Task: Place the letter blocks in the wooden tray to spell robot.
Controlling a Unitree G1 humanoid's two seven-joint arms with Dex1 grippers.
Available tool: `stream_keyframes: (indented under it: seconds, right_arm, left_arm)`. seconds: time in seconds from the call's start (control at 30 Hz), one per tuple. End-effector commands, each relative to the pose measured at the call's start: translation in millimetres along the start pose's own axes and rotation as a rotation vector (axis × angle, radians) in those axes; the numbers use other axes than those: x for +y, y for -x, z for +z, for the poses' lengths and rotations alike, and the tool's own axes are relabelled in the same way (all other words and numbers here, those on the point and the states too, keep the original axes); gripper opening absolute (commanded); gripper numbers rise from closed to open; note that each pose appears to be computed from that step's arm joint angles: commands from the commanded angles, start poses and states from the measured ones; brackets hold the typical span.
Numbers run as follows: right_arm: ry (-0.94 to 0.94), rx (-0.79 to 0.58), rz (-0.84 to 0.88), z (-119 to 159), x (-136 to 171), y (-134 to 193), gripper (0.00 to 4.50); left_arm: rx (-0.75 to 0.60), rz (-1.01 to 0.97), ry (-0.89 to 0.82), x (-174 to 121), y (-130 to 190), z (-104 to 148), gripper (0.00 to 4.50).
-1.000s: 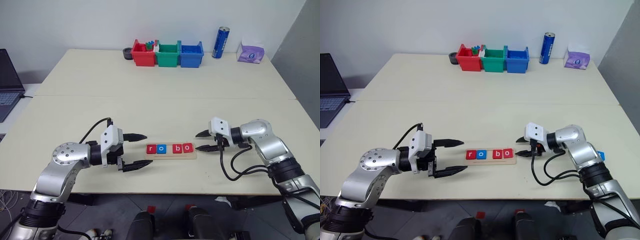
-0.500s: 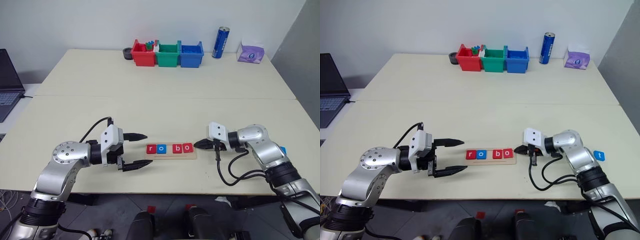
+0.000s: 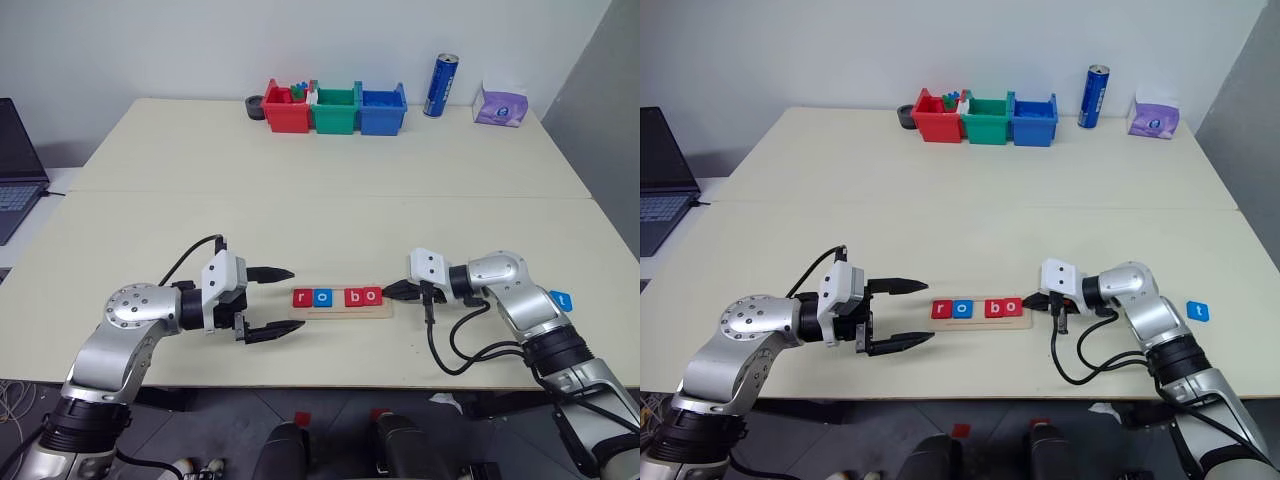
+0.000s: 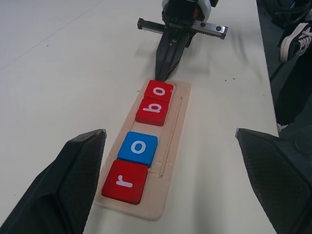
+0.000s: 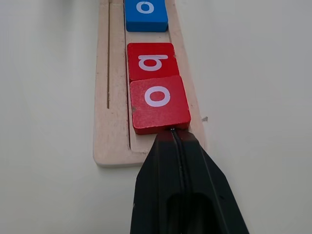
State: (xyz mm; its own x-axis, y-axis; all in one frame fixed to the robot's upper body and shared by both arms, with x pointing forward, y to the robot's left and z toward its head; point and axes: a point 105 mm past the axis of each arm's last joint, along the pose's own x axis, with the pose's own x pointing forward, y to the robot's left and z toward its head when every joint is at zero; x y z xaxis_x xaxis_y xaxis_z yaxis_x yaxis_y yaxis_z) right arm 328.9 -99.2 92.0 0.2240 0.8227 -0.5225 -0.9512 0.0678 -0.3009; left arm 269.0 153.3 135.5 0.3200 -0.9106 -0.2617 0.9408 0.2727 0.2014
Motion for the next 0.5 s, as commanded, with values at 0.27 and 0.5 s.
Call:
stream_keyframes:
  seconds: [0.27, 0.5]
  right_arm:
    - [0.062, -0.038, 0.012, 21, 1, -7, 0.02]
    - [0.061, -0.058, 0.010, 26, 2, -14, 0.02]
  left_arm:
    - [-0.001, 0.019, -0.036, 1, 6, 6, 4.50]
    - [0.009, 0.018, -0.033, 0, 9, 5, 4.50]
